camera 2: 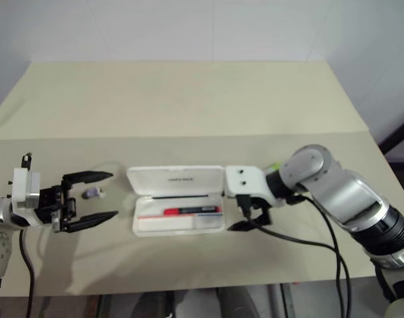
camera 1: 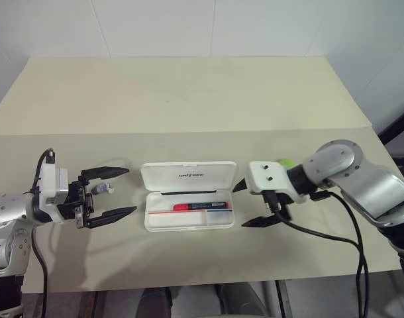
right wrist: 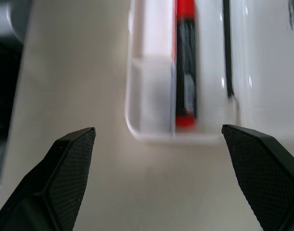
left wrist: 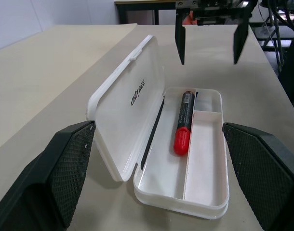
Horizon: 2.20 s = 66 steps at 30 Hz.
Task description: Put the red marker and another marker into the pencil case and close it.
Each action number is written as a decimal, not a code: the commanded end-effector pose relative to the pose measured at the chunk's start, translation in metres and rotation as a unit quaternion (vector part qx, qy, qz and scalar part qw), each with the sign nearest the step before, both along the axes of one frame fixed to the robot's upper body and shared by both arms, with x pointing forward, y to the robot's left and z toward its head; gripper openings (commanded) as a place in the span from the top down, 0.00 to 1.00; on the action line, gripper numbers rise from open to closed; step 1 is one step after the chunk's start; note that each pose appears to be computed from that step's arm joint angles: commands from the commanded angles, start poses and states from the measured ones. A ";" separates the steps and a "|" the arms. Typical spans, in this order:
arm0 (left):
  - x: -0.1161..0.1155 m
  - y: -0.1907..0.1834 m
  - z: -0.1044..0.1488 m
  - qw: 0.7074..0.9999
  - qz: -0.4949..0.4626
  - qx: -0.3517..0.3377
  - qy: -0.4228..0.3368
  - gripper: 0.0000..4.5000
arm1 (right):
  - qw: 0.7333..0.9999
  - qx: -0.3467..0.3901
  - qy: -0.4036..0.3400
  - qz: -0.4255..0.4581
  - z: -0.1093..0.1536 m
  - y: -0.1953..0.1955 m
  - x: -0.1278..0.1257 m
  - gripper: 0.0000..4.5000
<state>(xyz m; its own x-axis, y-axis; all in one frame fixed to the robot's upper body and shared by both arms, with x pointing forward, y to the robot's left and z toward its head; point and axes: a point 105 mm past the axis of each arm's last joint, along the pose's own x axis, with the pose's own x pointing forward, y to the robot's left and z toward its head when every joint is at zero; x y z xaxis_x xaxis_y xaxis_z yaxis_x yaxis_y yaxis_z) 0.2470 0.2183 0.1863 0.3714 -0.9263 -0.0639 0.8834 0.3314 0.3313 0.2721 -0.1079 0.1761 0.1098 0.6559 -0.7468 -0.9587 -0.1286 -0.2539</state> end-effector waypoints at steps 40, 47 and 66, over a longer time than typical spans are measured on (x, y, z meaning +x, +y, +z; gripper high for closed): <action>-0.014 -0.003 0.002 0.999 0.023 -0.014 -0.021 0.00 | 0.982 -0.085 -0.113 -0.127 -0.012 -0.059 0.139 0.76; -0.010 -0.001 0.002 1.000 0.019 -0.014 -0.019 0.00 | 0.966 -0.028 -0.197 -0.165 0.030 -0.051 0.152 0.76; 0.001 0.000 0.001 1.000 -0.012 -0.017 -0.015 0.00 | 0.939 0.271 -0.181 -0.110 0.163 0.037 0.059 0.76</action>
<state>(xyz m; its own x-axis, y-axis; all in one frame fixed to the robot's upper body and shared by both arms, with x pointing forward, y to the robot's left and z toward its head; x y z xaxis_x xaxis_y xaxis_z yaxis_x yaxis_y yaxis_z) 0.2488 0.2202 0.1815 0.3622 -0.9314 -0.0350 0.8887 0.3338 0.3142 0.3578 -0.0853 0.3144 0.5533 0.7893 -0.2662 -0.7527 0.3369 -0.5657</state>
